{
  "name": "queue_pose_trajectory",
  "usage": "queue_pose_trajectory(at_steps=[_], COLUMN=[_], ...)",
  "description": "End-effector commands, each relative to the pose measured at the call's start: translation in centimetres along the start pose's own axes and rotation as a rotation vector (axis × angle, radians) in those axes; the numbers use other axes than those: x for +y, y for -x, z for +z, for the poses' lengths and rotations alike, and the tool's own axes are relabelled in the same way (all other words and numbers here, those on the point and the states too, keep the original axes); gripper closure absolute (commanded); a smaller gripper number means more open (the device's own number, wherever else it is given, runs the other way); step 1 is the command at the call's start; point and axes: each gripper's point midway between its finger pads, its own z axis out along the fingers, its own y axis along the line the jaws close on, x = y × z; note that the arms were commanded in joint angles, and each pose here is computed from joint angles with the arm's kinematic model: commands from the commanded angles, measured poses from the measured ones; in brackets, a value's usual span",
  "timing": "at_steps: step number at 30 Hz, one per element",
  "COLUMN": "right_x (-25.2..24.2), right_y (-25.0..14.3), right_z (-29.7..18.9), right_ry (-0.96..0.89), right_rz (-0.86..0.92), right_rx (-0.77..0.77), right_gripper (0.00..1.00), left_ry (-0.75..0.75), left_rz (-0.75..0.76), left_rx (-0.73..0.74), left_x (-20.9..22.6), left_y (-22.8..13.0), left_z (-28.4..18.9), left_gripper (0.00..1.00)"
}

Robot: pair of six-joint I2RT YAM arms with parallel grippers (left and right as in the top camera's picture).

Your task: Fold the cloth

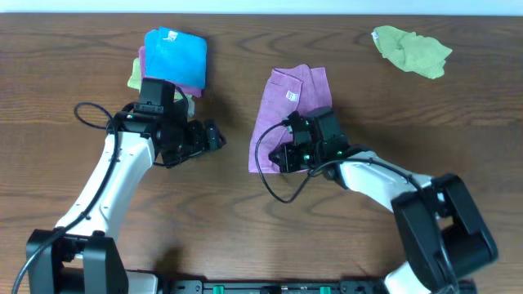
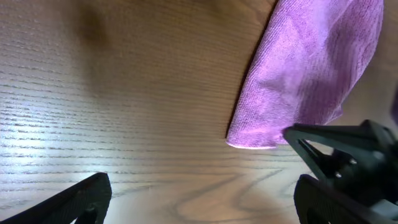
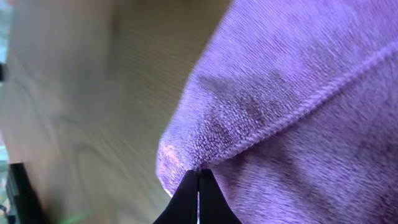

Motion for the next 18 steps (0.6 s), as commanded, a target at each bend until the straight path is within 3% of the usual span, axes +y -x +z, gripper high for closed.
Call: queue_pose_trajectory(at_steps=[1, 18], right_x=[3.8, 8.4], right_y=[2.2, 1.9], right_z=[-1.0, 2.7], right_ry=[0.072, 0.108], right_rz=[-0.054, -0.087], right_rx=[-0.054, -0.106], right_gripper=[0.99, 0.99], left_ry=[0.007, 0.011], left_rz=[0.018, -0.117], left_rx=[-0.034, -0.096], left_x=[0.2, 4.8], left_y=[0.7, 3.0], left_z=[-0.9, -3.3], left_gripper=[0.05, 0.05])
